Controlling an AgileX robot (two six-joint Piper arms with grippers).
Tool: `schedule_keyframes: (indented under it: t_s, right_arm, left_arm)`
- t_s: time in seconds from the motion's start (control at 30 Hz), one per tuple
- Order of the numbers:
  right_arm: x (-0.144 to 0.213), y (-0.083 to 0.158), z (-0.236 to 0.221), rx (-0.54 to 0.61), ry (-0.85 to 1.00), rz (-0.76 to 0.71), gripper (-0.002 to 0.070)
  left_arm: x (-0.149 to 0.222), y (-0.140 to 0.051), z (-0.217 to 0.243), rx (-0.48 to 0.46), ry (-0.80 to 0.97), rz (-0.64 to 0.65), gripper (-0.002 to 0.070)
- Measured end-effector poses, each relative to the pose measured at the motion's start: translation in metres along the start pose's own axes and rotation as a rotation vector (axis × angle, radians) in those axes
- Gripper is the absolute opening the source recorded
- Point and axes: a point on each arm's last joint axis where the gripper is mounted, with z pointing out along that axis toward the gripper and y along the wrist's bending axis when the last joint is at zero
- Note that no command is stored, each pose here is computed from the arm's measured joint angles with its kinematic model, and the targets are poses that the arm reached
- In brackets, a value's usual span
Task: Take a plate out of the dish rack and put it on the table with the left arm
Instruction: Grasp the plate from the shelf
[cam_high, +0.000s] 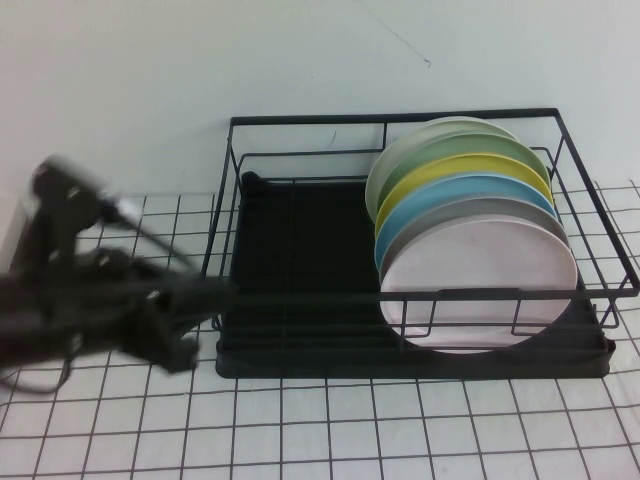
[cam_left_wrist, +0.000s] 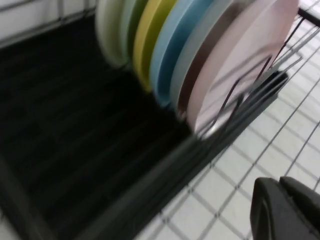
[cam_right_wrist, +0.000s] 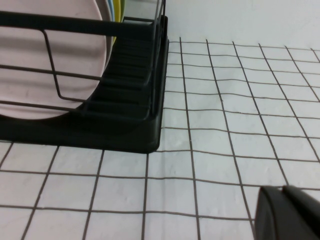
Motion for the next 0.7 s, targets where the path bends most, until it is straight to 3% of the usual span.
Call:
schedule_keyframes:
  t_s: [0.37,0.5,0.6,0.7]
  right_arm:
    - [0.000,0.000,0.000,0.000,0.000,0.000,-0.0001]
    - [0.000,0.000,0.000,0.000,0.000,0.000,-0.0001]
    - [0.000,0.000,0.000,0.000,0.000,0.000,-0.0001]
    - [0.000,0.000,0.000,0.000,0.000,0.000,-0.0001]
  left_arm:
    - [-0.061,-0.007,0.118,0.216,0.024,0.301,0.0005]
    - [-0.072,-0.016,0.145,0.276,0.027,0.458,0.0144]
    - [-0.078,-0.017,0.158,0.306,0.023,0.492,0.0298]
    - [-0.078,-0.014,0.166,0.319,0.025,0.526,0.0370]
